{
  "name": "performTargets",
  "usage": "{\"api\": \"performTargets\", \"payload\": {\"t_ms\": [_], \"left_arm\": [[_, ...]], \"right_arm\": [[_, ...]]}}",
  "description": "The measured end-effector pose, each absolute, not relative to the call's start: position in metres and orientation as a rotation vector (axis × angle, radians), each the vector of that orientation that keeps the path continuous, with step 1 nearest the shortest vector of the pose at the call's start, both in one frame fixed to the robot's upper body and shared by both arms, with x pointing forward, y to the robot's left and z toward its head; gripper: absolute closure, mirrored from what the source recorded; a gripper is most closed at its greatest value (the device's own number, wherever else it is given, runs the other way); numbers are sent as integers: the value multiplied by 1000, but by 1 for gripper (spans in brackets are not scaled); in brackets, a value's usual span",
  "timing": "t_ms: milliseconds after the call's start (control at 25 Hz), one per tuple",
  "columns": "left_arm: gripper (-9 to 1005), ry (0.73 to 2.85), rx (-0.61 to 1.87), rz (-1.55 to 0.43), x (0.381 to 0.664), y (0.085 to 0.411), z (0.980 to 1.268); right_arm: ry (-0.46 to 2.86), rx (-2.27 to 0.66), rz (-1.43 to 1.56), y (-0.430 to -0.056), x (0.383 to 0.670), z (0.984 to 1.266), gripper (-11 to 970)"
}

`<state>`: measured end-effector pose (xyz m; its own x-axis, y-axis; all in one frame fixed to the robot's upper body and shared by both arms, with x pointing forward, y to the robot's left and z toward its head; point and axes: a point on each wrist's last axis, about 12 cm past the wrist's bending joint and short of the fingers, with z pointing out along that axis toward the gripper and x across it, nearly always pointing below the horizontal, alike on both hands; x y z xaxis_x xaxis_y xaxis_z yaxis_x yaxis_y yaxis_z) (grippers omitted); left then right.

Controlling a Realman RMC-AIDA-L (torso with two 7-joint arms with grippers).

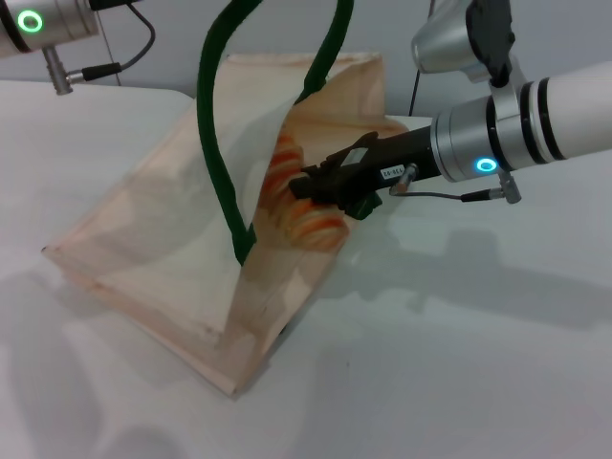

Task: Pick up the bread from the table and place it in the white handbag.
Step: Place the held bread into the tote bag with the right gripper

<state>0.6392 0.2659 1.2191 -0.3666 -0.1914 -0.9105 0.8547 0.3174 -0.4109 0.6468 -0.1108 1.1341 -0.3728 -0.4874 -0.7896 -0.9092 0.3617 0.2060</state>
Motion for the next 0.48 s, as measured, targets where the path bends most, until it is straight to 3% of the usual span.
{"api": "performTargets", "payload": {"t_ms": [120, 480], "left_arm": [[934, 1548, 625, -1266, 639, 266, 1219], [933, 1550, 623, -1266, 638, 267, 1218]], "right_arm": [[1996, -1205, 878, -110, 646, 1134, 790], [1976, -1164, 915, -110, 645, 1134, 634]]}}
